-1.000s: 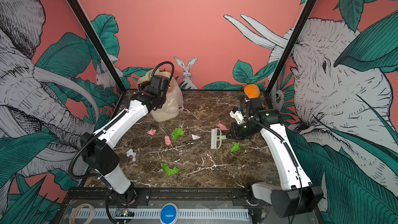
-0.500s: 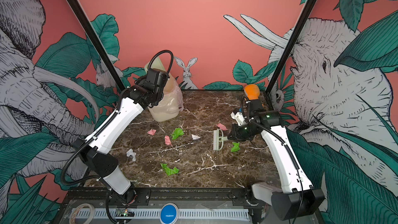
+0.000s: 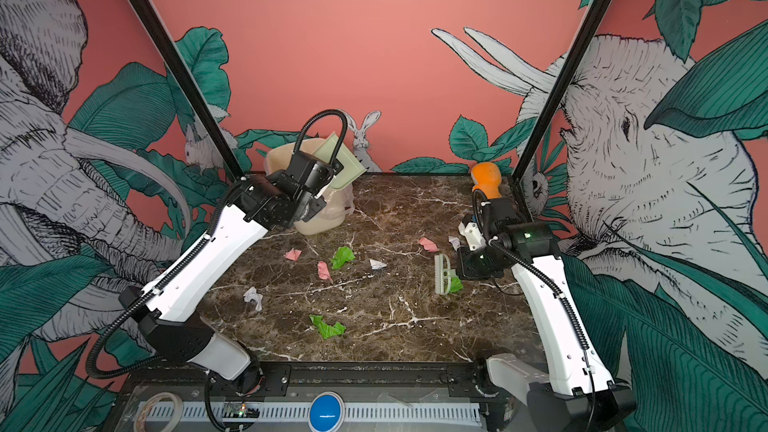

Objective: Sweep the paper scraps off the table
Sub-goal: 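Bring the dustpan back down to the scraps near the robot, then sweep more green scraps into the dustpan with the right gripper's brush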

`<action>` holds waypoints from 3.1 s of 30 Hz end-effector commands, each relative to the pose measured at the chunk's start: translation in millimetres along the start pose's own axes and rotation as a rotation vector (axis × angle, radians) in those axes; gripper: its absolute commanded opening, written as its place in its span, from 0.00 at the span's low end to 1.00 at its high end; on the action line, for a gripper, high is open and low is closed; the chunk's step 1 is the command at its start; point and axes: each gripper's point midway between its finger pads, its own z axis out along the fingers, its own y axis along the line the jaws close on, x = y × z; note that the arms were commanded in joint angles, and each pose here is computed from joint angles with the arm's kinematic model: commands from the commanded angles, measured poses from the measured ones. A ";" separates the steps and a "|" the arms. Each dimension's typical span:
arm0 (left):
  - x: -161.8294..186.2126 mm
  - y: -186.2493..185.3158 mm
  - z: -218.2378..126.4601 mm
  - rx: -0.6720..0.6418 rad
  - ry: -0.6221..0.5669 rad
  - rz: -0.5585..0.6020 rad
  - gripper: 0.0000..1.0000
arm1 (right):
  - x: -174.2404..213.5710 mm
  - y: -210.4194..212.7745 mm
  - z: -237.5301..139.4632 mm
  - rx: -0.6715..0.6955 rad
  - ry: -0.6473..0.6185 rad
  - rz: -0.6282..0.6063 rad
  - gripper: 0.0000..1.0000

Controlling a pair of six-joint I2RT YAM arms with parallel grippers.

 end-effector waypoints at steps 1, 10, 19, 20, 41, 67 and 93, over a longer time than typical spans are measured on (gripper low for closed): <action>11.7 -43.0 -7.0 0.219 -0.005 -0.106 0.16 | 9.1 -14.1 -3.4 0.079 0.011 0.018 0.00; 30.7 -140.8 3.6 0.511 0.046 -0.112 0.17 | 16.1 -39.5 -2.3 0.220 0.037 0.038 0.00; 46.1 -217.1 5.6 0.601 0.072 0.049 0.17 | 13.9 -61.2 15.7 0.323 0.090 0.057 0.00; 45.9 -225.0 5.5 0.614 0.067 0.058 0.17 | 12.9 -64.2 20.0 0.335 0.101 0.059 0.00; 58.1 -284.2 5.2 0.704 0.064 0.162 0.23 | -10.9 -99.0 66.8 0.475 0.130 0.043 0.00; 85.2 -324.8 31.9 0.695 0.157 0.337 0.18 | -8.4 -70.3 95.6 0.322 0.203 0.013 0.00; 90.7 -348.6 31.5 0.759 0.173 0.414 0.18 | 8.0 -52.5 77.9 0.382 0.244 -0.043 0.00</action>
